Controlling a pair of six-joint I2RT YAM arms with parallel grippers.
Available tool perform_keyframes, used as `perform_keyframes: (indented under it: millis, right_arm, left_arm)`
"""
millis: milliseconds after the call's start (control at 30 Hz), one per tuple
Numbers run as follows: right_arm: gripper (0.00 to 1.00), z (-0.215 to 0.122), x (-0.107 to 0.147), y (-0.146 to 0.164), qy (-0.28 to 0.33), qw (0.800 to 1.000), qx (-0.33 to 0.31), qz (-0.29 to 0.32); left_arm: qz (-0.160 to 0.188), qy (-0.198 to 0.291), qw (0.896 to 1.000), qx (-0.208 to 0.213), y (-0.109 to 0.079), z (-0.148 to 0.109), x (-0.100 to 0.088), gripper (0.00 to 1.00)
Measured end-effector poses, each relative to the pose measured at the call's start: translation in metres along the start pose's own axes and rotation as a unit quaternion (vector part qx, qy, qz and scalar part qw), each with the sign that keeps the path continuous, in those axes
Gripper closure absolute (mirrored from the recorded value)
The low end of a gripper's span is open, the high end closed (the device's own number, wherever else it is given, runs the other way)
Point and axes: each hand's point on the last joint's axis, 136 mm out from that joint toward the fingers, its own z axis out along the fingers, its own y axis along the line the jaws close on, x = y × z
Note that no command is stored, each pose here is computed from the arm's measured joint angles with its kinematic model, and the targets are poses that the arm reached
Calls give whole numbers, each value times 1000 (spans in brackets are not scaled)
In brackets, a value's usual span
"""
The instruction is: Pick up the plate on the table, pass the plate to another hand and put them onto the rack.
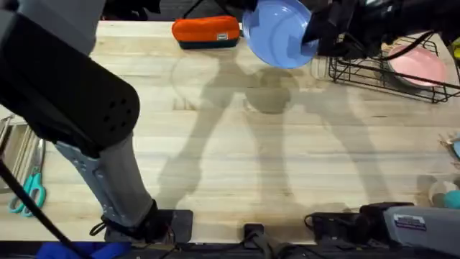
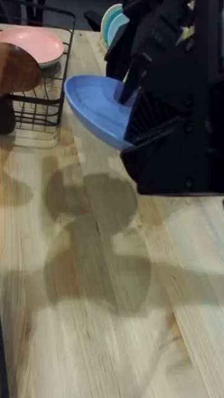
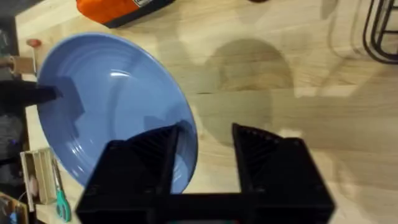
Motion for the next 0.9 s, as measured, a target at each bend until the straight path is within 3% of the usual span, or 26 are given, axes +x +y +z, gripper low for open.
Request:
perform_keyframes:
  millis: [333,900]
  right_arm:
    - [947,0,-7,5,-14,1000,-10,10]
    - [971,0,-6,7,-11,1000,-17,14]
  left_arm:
    - [0,0,1000,1,0,0,0,958]
    - [-1,-1,1000,-1,1,0,-1,958]
